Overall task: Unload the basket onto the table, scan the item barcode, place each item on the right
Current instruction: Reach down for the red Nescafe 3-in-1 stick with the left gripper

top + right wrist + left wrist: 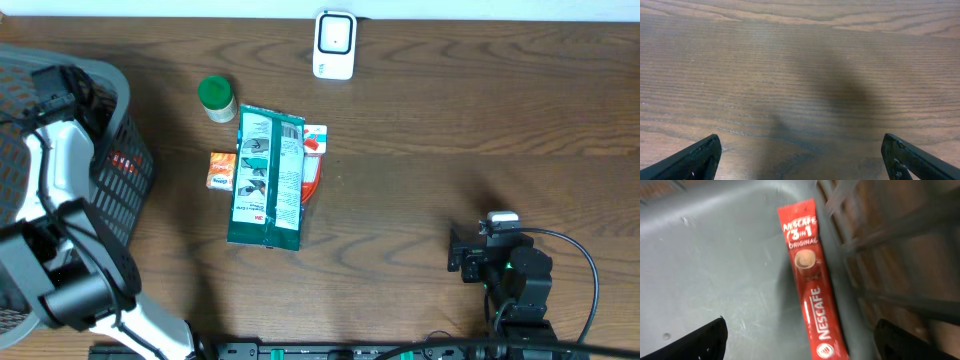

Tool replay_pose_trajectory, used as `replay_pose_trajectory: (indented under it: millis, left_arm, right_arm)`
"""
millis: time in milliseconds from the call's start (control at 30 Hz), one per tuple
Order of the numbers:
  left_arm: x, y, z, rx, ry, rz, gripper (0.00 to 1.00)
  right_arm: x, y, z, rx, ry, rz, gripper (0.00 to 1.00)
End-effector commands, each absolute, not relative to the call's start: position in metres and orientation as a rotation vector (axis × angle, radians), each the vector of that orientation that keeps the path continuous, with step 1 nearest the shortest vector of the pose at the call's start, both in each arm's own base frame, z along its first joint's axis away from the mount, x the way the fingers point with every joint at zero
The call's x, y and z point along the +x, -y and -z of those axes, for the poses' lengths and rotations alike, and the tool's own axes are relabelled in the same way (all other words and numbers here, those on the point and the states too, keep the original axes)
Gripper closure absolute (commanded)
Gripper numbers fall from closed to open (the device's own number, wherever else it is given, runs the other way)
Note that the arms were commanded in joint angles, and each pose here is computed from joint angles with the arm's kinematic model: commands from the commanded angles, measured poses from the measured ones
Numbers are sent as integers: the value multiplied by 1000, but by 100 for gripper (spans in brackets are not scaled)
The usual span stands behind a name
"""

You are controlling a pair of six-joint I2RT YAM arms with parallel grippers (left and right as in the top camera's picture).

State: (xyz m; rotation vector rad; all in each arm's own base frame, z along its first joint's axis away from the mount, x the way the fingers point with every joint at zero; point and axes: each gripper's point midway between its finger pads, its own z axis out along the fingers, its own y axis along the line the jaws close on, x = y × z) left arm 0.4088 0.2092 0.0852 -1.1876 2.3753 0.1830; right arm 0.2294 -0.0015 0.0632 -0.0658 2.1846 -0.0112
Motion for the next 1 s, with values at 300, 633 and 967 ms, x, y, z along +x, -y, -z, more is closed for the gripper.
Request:
replay_pose_trajectory:
  millis: [300, 633, 967]
  left_arm:
    - [407, -195, -24, -1268, -2480, -84, 7]
    - [414, -197, -27, -1308, -2424, -70, 7]
    - [413, -197, -27, -1315, -2423, -69, 24]
  right_arm:
    - [229, 1, -62, -48, -2190, -2, 1]
    - [228, 1, -61, -48, -2194, -1, 1]
    - [227, 1, -60, -48, -2197, -2, 1]
